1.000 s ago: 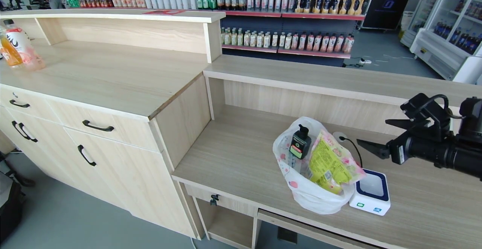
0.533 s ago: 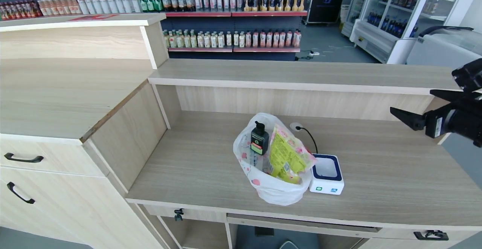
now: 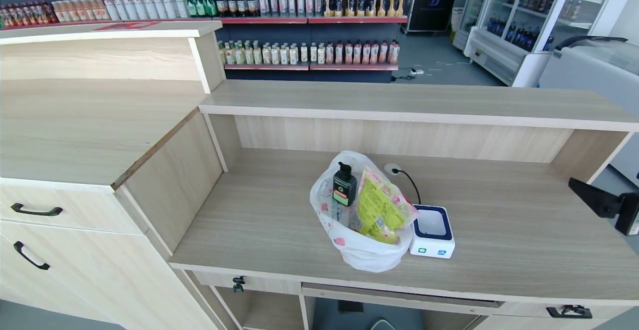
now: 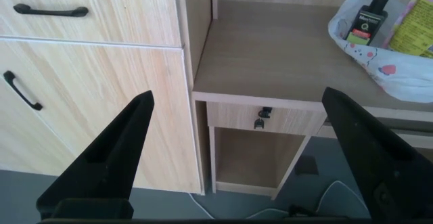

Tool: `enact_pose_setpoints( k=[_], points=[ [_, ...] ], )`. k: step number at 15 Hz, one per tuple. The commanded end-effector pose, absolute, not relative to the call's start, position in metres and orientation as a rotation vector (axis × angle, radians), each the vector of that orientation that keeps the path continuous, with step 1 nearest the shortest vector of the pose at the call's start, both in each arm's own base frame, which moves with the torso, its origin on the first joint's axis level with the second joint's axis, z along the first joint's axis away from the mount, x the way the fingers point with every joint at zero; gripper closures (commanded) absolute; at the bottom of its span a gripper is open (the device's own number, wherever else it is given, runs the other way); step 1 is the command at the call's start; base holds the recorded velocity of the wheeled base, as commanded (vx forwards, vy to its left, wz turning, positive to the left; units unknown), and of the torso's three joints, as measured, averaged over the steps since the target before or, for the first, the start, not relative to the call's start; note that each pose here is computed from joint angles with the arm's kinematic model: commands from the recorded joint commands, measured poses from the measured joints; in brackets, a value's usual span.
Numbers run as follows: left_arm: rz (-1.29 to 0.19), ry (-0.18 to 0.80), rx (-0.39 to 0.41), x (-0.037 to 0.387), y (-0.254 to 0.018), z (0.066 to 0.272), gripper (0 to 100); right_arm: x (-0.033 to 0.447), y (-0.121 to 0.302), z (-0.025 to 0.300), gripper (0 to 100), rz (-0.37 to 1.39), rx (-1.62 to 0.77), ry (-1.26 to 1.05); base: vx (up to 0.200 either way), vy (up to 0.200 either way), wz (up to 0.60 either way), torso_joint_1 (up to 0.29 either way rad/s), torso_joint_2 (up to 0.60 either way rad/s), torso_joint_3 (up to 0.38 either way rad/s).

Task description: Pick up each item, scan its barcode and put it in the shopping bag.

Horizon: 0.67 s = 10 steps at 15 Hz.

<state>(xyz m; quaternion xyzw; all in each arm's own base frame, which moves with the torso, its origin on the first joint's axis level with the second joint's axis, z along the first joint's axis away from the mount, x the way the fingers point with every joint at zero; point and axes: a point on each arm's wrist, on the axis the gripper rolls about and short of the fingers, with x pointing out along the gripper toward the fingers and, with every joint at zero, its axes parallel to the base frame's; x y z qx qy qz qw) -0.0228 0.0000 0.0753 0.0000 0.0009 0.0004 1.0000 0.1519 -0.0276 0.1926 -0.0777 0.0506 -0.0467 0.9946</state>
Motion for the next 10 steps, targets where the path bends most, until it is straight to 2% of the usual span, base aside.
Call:
enact_pose_setpoints(
  k=[1,3,10],
  points=[
    [0.002,0.003,0.000,-0.023,0.000,0.075,0,0.085,-0.014,0.158,0,-0.179,-0.089,0.088,0.000,0.000,0.00,0.000,0.00,0.000],
    [0.002,0.003,0.000,-0.023,0.000,0.075,0,0.056,-0.008,0.135,0,-0.182,-0.080,0.080,0.000,0.000,0.00,0.000,0.00,0.000],
    [0.002,0.003,0.000,-0.023,0.000,0.075,0,-0.013,-0.001,0.087,0,-0.142,-0.043,0.034,0.000,0.000,0.00,0.000,0.00,0.000]
  ],
)
